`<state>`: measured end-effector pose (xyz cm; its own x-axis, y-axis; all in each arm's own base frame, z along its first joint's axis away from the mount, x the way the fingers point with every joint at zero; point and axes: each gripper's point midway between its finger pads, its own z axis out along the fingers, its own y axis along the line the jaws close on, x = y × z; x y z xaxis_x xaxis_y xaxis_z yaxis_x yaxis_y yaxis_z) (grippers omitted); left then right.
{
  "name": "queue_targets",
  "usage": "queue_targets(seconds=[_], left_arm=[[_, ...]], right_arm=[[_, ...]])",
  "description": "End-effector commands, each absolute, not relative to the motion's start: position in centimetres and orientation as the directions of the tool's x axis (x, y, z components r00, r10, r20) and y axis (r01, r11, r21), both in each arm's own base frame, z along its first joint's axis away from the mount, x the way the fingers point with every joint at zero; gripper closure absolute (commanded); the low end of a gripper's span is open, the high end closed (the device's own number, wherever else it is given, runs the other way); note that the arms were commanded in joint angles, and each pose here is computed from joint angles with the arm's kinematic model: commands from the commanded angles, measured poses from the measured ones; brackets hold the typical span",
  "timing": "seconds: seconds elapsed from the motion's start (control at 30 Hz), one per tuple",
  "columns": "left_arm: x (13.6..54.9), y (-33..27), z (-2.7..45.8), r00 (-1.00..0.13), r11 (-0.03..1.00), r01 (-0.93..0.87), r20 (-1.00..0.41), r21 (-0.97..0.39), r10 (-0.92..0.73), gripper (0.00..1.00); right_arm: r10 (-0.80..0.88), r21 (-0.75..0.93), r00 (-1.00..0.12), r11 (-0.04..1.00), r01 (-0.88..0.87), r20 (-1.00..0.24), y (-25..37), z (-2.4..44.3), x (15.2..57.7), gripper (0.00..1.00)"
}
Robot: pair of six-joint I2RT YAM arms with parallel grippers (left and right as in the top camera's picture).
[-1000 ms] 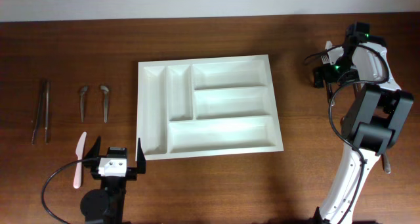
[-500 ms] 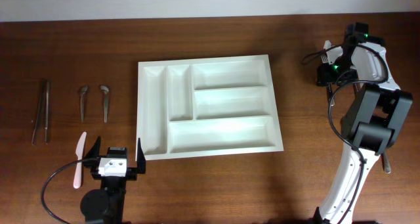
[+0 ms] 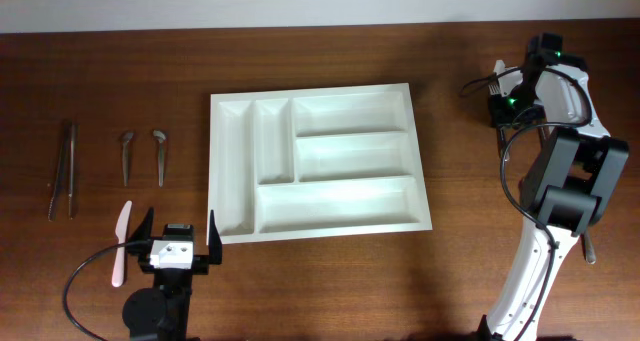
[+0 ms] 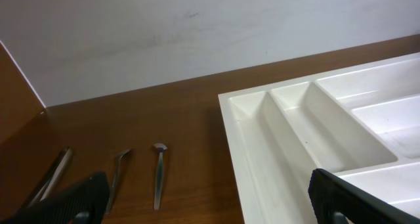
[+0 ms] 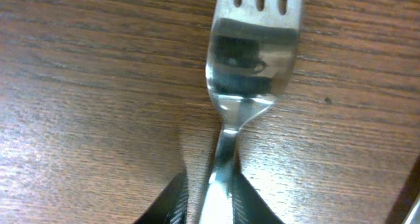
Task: Pack container
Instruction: 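Lower the right gripper and grasp the fork handle, then carry the fork to the tray's upper-right compartment and release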
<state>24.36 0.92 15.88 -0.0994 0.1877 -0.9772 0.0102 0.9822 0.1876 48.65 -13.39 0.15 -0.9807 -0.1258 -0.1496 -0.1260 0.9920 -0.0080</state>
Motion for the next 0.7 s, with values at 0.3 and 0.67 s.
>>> queue_targets(seconds=[0.3,0.67], left_arm=[[24.3,1.1,15.8,-0.100,0.979,0.000,-0.974,0.203,0.202,0.01],[24.3,1.1,15.8,-0.100,0.979,0.000,-0.974,0.204,0.203,0.01]], right_arm=[[-0.112,-0.013,-0.985,0.994,-0.111,-0.130,-14.3,-0.9,48.6,0.96],[-0.171,-0.040,-0.955,0.985,-0.166,-0.243,-13.3,7.0,51.9,0.96]])
